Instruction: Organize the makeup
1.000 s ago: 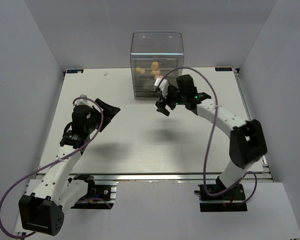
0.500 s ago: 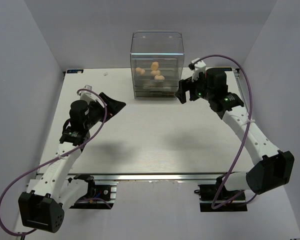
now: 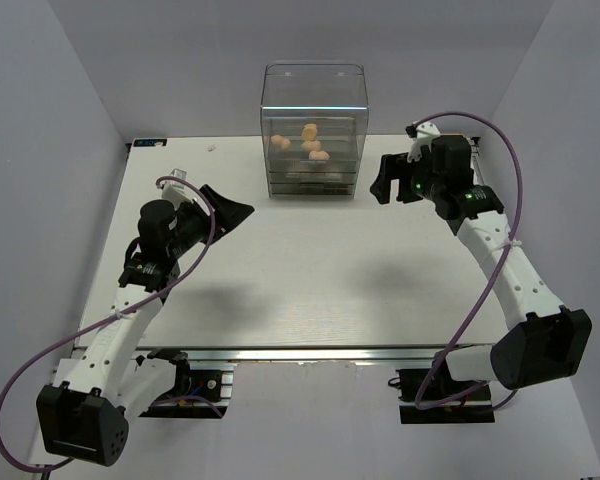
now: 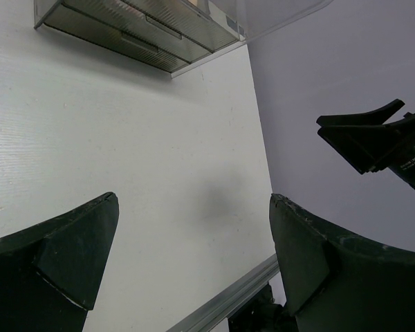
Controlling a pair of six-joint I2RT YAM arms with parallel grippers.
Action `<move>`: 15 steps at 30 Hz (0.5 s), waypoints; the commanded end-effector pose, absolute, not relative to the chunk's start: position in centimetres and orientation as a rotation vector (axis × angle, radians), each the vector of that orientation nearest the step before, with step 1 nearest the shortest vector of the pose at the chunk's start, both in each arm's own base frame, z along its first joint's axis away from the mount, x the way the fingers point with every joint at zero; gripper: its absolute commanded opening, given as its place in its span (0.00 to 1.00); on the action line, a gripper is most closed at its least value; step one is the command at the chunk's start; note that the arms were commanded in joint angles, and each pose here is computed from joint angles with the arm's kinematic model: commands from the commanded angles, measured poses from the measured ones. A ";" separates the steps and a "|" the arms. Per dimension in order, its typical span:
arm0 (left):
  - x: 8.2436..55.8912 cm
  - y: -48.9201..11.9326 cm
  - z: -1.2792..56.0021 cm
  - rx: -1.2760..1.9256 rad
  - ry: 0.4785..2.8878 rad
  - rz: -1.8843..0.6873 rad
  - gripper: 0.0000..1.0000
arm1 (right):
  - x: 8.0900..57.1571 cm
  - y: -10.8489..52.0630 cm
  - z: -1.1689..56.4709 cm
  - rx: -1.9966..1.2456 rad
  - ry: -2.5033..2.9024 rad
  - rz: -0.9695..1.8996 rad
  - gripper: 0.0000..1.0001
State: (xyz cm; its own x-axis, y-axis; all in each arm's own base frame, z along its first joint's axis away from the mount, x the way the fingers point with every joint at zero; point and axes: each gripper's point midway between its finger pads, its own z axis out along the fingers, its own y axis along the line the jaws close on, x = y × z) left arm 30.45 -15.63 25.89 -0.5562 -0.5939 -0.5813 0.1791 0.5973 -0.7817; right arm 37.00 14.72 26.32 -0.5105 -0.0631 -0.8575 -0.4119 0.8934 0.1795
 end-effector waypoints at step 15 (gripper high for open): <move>30.3 -15.5 28.7 -0.273 1.834 -1.060 0.98 | 37.3 10.1 26.5 -0.142 2.061 0.471 0.89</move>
State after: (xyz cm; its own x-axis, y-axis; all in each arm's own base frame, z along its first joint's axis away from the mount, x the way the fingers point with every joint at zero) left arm 30.20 -15.56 26.68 -0.5408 -0.5914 -0.5981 0.2020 0.5989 -0.7749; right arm 37.28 10.36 25.25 -0.5567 0.0719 -0.8276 -0.2787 0.9223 0.2676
